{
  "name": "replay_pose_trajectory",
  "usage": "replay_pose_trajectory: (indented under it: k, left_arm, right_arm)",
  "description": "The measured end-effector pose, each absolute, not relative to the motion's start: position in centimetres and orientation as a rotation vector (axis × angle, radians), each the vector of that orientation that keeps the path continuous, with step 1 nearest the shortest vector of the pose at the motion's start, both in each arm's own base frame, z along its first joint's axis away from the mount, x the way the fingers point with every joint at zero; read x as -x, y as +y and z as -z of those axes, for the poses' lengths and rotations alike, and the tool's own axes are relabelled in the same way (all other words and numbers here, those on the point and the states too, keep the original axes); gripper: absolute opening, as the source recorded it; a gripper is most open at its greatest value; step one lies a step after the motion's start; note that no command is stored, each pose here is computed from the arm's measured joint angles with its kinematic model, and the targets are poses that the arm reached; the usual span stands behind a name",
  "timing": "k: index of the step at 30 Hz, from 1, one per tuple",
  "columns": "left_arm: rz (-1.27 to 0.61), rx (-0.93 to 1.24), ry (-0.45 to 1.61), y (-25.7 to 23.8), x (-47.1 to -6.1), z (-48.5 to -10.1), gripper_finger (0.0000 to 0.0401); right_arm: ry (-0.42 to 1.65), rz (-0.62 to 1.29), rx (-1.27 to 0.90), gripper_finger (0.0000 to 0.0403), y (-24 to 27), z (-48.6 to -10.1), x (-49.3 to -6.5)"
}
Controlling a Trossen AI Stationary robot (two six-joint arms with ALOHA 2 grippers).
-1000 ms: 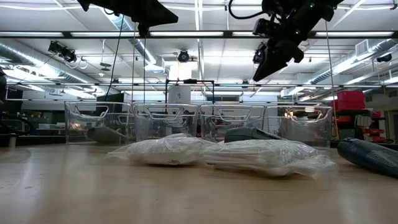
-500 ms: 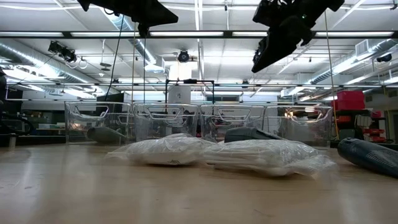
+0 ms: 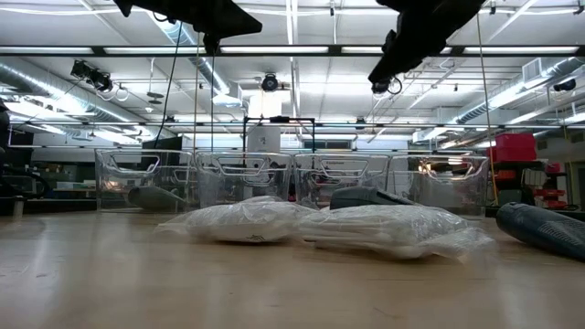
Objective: Pick & Place Travel size toiletries
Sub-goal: Put the blue shave cream into the middle right transparent bin
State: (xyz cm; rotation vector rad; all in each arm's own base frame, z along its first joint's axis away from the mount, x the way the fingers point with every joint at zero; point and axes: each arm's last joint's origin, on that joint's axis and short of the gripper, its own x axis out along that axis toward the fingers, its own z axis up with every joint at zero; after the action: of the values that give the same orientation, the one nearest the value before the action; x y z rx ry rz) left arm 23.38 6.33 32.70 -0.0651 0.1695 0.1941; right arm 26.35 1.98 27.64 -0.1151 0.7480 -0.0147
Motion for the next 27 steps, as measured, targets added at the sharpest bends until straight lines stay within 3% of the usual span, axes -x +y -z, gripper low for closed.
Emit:
replay_pose_trajectory:
  k: [16,27]
  left_arm:
    - [-0.15,0.05,0.171,6.2,-23.4,-32.7,0.001]
    - [-0.15,0.046,0.171,6.2,-23.4,-32.7,0.0012]
  right_arm:
    - [0.744,-0.064,0.065,0.0064,5.2,-27.6,-25.9]
    - [0.755,-0.092,0.055,0.0127,6.2,-27.6,-25.6]
